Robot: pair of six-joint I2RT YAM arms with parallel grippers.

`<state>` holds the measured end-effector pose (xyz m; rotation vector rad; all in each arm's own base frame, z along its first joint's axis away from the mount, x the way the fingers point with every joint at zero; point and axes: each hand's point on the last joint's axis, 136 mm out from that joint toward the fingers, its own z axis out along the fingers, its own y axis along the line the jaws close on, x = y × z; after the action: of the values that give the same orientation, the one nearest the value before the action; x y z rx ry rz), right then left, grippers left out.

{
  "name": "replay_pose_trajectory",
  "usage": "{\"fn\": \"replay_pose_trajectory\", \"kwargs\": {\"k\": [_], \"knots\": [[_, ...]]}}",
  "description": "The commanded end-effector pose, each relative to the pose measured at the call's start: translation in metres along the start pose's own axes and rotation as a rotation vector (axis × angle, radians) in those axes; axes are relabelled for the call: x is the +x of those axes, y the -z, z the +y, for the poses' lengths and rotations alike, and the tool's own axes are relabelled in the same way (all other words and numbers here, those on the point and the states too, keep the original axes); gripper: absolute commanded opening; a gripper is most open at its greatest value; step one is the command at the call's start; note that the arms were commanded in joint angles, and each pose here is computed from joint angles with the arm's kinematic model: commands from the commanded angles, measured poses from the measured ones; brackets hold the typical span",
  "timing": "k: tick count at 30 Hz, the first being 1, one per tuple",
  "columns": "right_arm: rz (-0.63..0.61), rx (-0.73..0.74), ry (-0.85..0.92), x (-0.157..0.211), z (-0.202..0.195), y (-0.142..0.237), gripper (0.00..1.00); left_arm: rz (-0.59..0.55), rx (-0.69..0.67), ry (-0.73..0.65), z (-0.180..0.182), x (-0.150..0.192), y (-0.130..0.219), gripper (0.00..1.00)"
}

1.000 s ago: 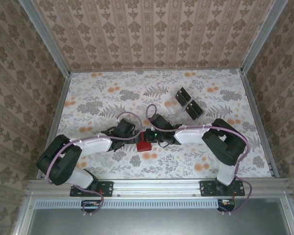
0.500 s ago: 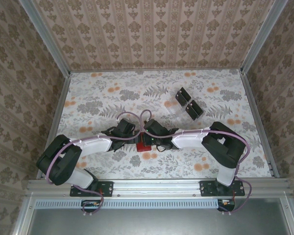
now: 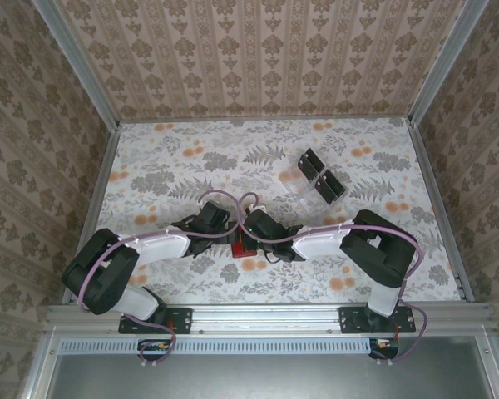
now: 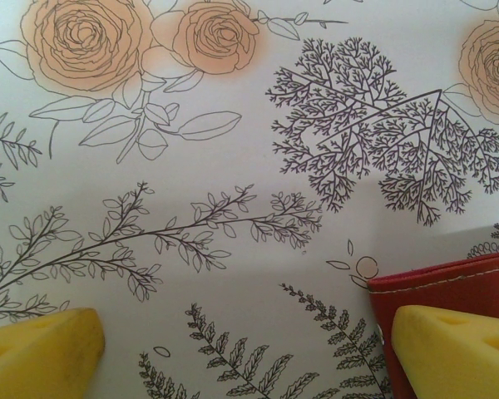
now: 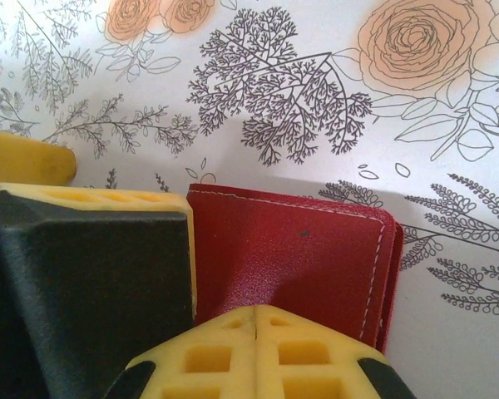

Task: Put the credit cards into the card holder

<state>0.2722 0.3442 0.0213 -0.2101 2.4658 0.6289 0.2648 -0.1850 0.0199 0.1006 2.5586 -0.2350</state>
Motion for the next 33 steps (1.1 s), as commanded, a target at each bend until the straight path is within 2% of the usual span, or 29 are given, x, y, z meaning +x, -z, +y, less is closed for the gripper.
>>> {"fn": "replay_pose_trajectory", "kwargs": {"k": [1, 7, 17, 25, 31, 33], "knots": [[0.535, 0.359, 0.066, 0.17, -0.117, 0.016, 0.0, 0.126, 0.033, -0.004, -0.006, 0.032, -0.012, 1.0], [0.56, 0.4, 0.104, 0.183, -0.129, 0.023, 0.0, 0.124, 0.024, -0.006, -0.006, 0.031, -0.011, 1.0], [0.574, 0.471, 0.164, 0.181, -0.139, 0.039, 0.0, 0.127, 0.01, -0.013, -0.003, 0.034, -0.015, 1.0], [0.561, 0.455, 0.219, 0.167, -0.118, 0.037, 0.0, 0.129, 0.035, 0.011, -0.007, 0.031, -0.015, 1.0], [0.502, 0.383, 0.206, 0.139, -0.085, 0.031, 0.0, 0.114, 0.05, 0.047, -0.006, 0.02, -0.012, 1.0], [0.481, 0.356, 0.201, 0.128, -0.072, 0.03, 0.03, 0.105, 0.062, 0.055, -0.007, 0.014, -0.011, 1.0]]}}
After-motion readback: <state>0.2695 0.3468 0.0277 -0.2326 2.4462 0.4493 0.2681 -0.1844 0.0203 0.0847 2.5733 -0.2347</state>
